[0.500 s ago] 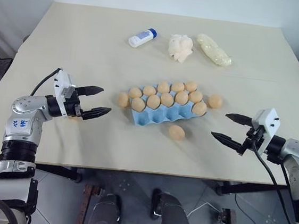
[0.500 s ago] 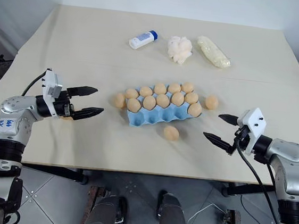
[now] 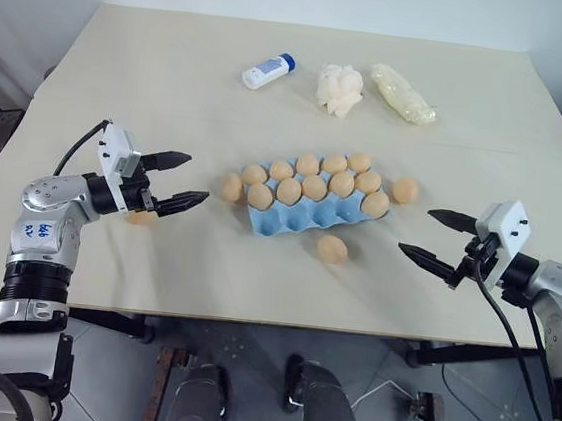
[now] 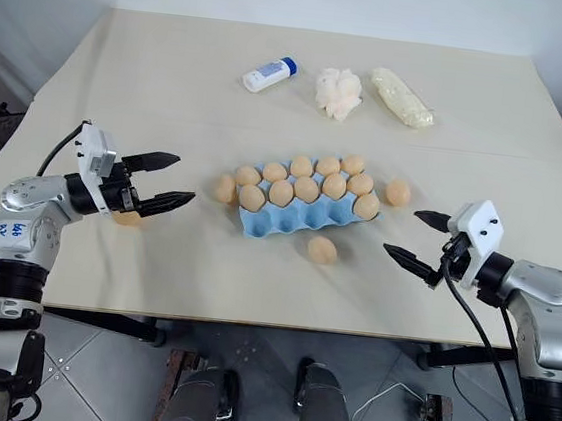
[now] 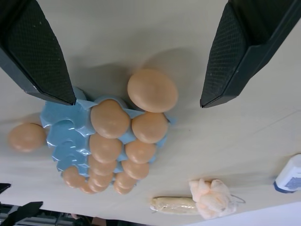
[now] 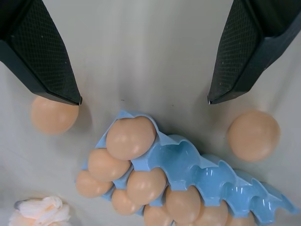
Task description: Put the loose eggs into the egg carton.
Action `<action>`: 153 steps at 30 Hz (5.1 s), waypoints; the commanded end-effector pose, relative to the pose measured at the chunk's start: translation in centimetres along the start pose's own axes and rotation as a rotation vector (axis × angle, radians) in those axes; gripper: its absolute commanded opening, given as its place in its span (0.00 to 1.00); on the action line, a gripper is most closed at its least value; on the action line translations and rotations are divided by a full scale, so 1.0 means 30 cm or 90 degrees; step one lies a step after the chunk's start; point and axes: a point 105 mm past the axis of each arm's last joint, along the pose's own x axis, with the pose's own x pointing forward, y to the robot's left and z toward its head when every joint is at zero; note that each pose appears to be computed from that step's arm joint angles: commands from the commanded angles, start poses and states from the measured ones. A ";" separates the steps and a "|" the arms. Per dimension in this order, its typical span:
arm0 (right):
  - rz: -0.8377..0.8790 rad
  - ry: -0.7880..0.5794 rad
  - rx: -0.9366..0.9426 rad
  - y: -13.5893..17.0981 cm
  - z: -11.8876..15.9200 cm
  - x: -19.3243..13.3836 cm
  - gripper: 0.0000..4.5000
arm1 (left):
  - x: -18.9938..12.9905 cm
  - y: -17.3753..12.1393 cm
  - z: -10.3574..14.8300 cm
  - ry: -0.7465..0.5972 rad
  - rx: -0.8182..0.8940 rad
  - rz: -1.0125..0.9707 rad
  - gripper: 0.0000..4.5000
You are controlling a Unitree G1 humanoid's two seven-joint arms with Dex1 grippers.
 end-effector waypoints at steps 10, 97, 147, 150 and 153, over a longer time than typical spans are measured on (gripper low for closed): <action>-0.007 0.045 0.083 0.259 0.042 -0.074 1.00 | -0.043 -0.005 0.059 -0.067 0.001 -0.081 1.00; -0.081 0.026 0.025 -0.025 0.108 -0.125 1.00 | -0.132 -0.037 0.091 -0.129 0.024 -0.030 1.00; -0.242 -0.072 0.105 -0.292 0.136 0.289 0.33 | -0.216 -0.112 0.059 -0.089 0.017 0.001 1.00; -0.169 -0.095 0.069 -0.205 0.235 0.300 0.33 | -0.229 -0.140 0.019 -0.054 0.005 -0.022 1.00; -0.082 -0.127 0.049 -0.075 0.321 0.326 0.33 | -0.236 -0.149 0.002 -0.036 -0.001 -0.031 1.00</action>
